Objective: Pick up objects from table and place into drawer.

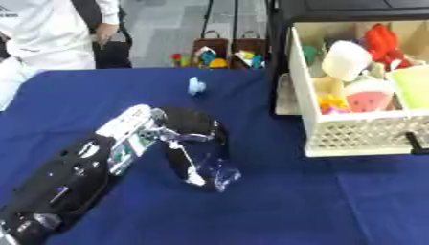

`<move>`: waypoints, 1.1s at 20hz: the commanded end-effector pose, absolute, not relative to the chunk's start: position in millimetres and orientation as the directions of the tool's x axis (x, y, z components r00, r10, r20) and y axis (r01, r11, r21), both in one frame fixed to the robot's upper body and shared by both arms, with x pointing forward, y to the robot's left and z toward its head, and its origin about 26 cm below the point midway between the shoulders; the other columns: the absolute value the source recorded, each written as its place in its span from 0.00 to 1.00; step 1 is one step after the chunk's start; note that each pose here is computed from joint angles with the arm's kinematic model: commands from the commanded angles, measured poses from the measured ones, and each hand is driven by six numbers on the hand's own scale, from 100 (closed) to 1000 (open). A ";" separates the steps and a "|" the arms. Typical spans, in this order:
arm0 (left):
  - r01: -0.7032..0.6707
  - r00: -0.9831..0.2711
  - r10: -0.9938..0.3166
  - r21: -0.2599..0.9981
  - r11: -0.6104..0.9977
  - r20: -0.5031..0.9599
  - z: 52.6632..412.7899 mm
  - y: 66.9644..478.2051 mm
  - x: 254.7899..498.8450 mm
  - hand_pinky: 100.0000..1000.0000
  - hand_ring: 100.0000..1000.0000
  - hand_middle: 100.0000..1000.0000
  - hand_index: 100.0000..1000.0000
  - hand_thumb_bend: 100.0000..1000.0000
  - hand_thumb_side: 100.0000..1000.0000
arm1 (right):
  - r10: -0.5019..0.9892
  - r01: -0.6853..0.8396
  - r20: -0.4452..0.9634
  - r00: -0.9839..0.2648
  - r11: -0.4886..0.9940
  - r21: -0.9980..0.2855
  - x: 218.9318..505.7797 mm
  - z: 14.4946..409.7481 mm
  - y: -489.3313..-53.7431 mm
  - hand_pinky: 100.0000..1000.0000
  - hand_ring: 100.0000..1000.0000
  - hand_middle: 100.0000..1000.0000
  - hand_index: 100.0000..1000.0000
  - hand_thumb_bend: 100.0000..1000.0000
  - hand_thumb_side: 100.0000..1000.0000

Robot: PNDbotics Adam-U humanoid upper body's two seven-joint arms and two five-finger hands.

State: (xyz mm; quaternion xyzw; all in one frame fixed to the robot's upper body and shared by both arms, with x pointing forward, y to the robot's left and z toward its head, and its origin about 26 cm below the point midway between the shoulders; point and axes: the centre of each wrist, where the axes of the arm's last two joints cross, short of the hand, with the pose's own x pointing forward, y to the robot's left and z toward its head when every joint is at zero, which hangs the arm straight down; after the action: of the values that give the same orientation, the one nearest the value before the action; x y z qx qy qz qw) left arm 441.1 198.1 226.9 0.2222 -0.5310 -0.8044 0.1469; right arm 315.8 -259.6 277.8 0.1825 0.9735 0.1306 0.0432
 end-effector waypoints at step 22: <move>-0.095 -0.881 -0.414 0.942 -0.321 -0.230 247.7 200.2 437.5 0.31 0.49 0.35 0.41 0.34 0.46 | 0.358 0.325 -0.070 -0.931 0.901 0.288 312.5 285.4 -259.3 0.69 0.75 0.64 0.77 0.00 1.00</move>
State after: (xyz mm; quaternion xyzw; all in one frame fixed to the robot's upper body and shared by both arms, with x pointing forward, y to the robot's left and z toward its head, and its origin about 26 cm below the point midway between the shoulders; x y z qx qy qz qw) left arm 439.3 196.2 229.3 0.2043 -0.5708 -0.7863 0.1193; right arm 315.8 -259.6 277.9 0.1826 0.9733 0.1325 0.0421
